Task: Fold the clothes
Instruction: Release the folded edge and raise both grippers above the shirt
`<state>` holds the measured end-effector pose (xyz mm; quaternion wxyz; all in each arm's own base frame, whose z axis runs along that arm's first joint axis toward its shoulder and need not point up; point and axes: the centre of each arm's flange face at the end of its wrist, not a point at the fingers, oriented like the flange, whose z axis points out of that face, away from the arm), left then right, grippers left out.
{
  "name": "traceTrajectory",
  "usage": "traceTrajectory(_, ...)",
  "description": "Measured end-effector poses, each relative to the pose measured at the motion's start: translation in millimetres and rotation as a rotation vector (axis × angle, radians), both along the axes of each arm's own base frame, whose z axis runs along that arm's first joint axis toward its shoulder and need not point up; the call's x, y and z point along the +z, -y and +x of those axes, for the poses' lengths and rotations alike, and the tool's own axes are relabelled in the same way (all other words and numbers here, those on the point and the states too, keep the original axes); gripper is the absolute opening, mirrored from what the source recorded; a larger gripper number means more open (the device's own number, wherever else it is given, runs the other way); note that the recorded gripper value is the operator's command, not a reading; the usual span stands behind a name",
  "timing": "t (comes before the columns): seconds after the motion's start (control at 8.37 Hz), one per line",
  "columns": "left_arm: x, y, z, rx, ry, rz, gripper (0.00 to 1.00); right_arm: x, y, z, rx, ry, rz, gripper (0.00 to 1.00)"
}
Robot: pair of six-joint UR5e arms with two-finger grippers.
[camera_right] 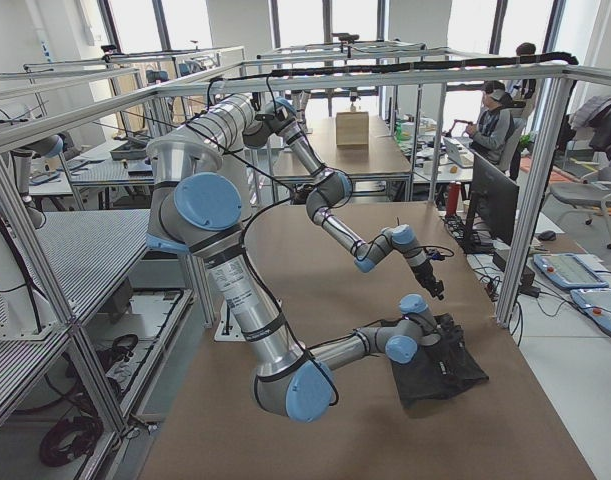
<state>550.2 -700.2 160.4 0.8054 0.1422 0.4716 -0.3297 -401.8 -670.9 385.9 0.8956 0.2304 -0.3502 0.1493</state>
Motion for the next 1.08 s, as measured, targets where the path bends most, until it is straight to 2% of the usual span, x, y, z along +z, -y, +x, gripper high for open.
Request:
traceTrajectory(0.12,1.4,3.5,-1.0,0.0,0.009,0.006,1.0,-5.6,15.7,4.8,-0.037,-0.034,0.066,0.95)
traceTrajectory(0.48,2.1,6.9,-3.2,-0.003,0.014,0.009,1.0,-18.3,41.9,17.7,-0.087,-0.135,0.199,0.95)
traceTrajectory(0.84,-2.5,7.0,-5.4,-0.009,0.004,0.007,1.0,-21.6,42.4,21.0,-0.099,-0.144,0.249,0.95)
traceTrajectory(1.08,-8.1,6.3,-7.3,-0.014,-0.007,0.008,1.0,-18.7,12.7,39.2,-0.117,-0.113,0.276,0.95)
